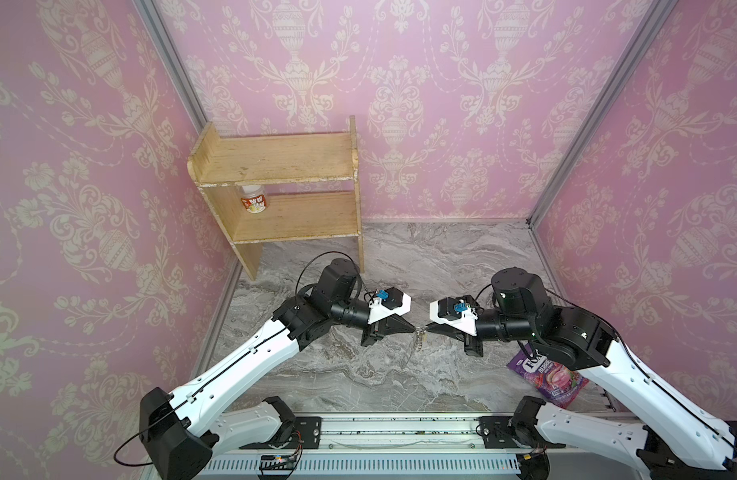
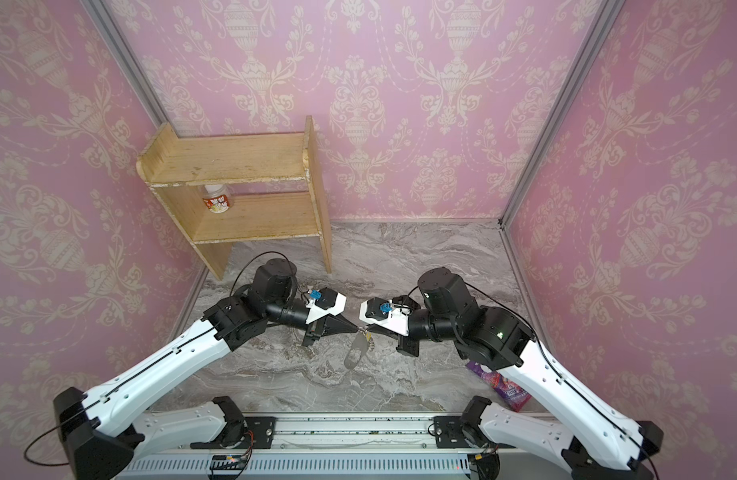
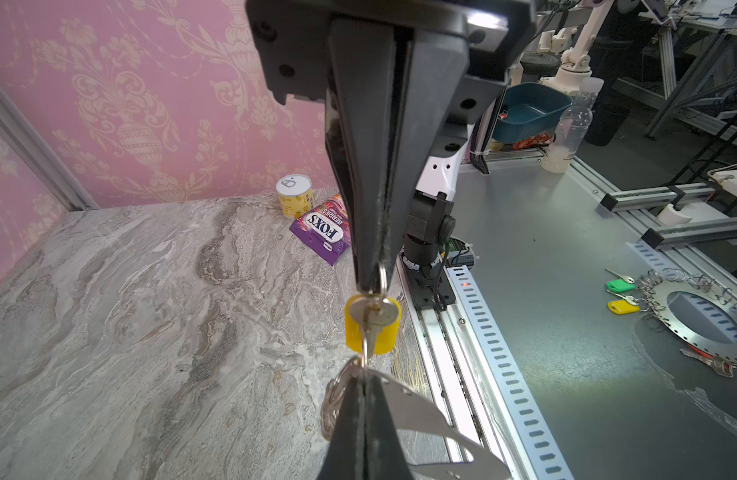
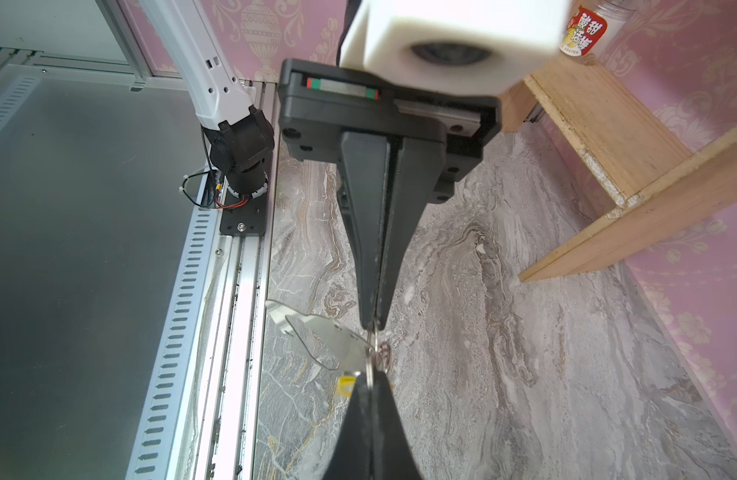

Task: Put the keys on the keyring

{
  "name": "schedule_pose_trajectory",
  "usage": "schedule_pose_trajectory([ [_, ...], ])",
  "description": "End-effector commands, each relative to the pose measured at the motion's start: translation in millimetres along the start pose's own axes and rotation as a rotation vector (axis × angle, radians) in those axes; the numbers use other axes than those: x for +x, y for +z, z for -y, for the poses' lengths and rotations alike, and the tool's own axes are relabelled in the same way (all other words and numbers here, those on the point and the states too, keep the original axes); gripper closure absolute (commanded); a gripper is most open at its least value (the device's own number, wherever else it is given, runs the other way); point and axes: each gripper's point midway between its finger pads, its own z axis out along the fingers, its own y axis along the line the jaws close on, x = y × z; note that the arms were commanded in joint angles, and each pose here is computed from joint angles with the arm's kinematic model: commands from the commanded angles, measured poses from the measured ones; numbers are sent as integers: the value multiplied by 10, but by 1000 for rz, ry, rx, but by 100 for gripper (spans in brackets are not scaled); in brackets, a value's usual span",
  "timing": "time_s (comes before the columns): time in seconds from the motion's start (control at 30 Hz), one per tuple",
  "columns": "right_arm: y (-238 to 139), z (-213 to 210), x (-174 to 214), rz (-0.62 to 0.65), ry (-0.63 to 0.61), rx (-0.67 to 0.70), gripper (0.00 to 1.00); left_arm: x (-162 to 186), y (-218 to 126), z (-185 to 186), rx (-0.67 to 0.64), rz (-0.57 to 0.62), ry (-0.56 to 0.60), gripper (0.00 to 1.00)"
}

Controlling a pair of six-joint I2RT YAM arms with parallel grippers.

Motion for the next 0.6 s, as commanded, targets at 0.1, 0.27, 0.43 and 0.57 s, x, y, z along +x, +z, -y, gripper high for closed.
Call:
schedule_pose_trajectory([
  [0.1, 13, 52, -18, -17, -26, 45, 100, -167, -76, 15, -38, 0, 62, 100],
  [0.27, -18, 80, -38, -10, -32, 67, 100, -149, -73, 29, -36, -11, 62, 100],
  [0.43, -26, 94, -43, -9, -33, 76, 100, -141, -76, 34, -38, -20, 66, 100],
  [0.57, -15, 91, -39, -12, -32, 72, 100, -150, -78, 43, -37, -21, 68, 100],
])
